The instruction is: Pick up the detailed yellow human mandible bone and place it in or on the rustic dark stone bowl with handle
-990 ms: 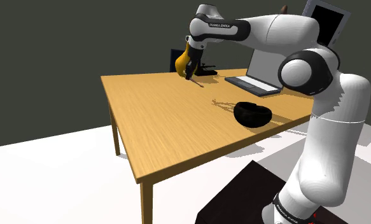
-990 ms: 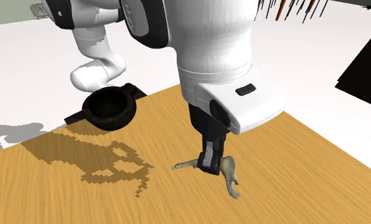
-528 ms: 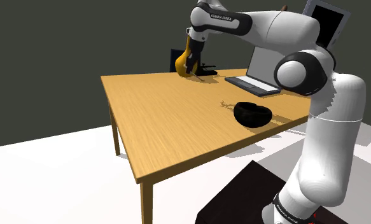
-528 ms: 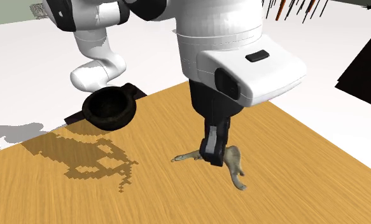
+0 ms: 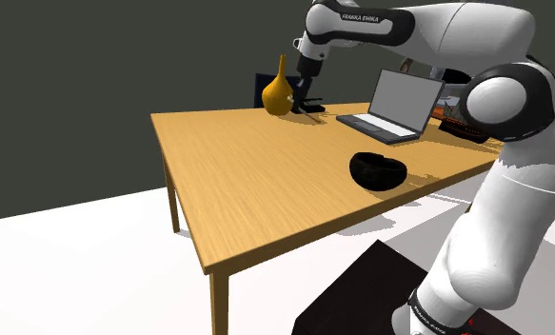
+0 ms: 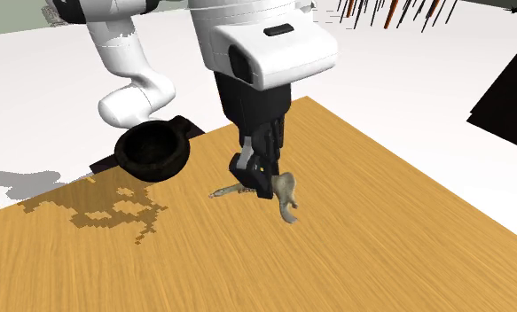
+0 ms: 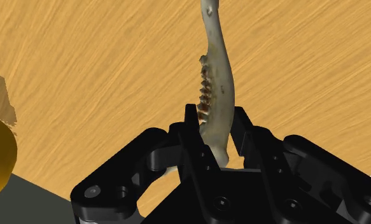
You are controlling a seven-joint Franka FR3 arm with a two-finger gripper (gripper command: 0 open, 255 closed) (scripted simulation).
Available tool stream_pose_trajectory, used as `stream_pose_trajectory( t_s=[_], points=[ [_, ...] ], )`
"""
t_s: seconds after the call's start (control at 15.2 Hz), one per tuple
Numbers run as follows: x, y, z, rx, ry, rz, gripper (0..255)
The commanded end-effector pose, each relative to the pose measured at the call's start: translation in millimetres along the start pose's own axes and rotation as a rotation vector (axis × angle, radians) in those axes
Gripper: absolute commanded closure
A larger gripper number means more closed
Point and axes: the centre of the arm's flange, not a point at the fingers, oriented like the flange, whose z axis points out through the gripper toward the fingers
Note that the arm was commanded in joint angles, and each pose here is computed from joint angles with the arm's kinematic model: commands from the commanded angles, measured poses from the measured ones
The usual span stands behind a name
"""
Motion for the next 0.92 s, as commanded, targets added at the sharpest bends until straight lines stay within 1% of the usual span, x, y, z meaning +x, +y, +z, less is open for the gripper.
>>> stream_pose_trajectory(
  t_s=[0.0, 0.86],
  points=[
    [-25.3, -15.8, -4.8, 0.0, 0.0, -0.001, 255],
    [-177.1, -89.0, -37.1, 0.0, 0.0, -0.001, 255]
  ],
)
